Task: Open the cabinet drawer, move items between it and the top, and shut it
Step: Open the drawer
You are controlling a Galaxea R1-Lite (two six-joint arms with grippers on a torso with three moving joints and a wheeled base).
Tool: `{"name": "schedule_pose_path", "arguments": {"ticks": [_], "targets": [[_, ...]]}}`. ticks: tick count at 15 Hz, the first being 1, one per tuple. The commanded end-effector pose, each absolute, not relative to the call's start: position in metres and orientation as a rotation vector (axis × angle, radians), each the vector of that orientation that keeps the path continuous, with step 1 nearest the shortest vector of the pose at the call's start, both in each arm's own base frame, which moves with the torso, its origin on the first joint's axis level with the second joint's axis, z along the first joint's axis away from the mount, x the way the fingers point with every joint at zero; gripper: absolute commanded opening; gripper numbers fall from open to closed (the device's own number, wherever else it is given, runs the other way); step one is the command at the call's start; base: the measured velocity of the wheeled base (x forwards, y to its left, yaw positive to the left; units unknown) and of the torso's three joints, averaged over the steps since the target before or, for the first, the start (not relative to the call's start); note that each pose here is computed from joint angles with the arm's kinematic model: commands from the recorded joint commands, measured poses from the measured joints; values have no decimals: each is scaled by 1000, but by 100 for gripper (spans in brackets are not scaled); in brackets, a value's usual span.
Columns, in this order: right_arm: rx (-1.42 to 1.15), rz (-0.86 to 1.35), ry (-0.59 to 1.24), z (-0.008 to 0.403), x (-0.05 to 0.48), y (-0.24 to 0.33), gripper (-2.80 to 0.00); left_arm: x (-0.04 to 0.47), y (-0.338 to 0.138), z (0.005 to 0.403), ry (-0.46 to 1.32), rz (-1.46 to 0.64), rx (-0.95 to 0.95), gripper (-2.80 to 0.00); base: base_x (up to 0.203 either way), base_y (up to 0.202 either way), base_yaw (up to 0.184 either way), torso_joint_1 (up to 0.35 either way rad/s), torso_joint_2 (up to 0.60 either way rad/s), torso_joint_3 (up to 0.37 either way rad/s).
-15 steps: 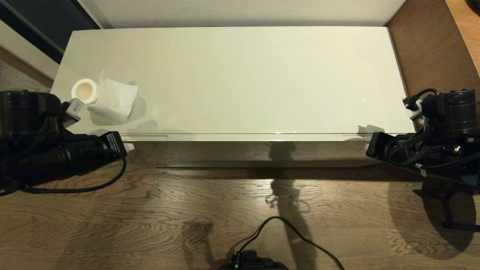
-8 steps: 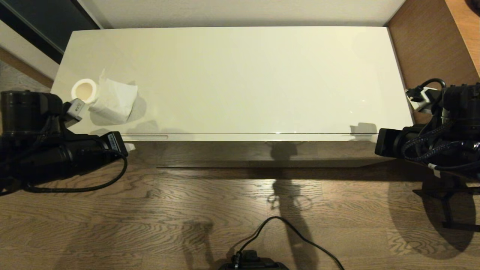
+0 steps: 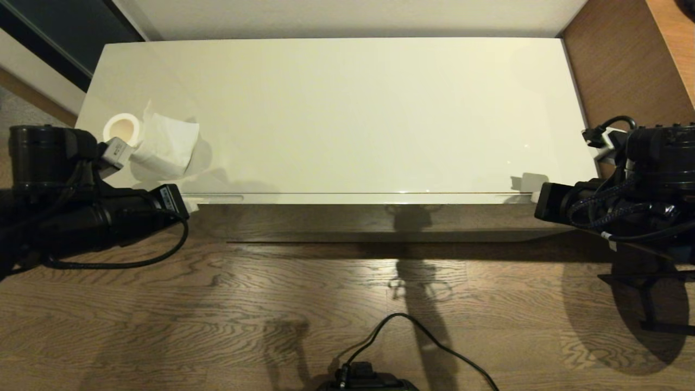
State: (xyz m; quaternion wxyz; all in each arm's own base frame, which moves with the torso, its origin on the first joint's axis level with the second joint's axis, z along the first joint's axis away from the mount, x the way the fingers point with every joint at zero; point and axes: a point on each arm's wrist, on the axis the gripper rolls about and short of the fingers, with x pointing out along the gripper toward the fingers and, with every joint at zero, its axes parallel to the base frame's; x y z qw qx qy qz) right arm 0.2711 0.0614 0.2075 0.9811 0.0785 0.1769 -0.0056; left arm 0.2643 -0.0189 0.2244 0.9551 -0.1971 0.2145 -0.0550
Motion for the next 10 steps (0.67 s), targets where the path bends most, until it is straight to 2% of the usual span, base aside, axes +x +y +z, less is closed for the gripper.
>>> {"name": "schedule_pose_path", "arguments": {"ticks": [1, 4, 10], "targets": [[155, -18, 368, 202, 276, 62, -280, 277, -20, 221, 443, -110, -404, -280, 0, 0, 0, 0, 0, 0], [147, -15, 381, 198, 275, 62, -280, 288, -21, 214, 384, -127, -395, -280, 0, 0, 0, 0, 0, 0], [149, -18, 391, 196, 276, 62, -280, 289, -21, 210, 385, -129, -392, -280, 0, 0, 0, 0, 0, 0]]}}
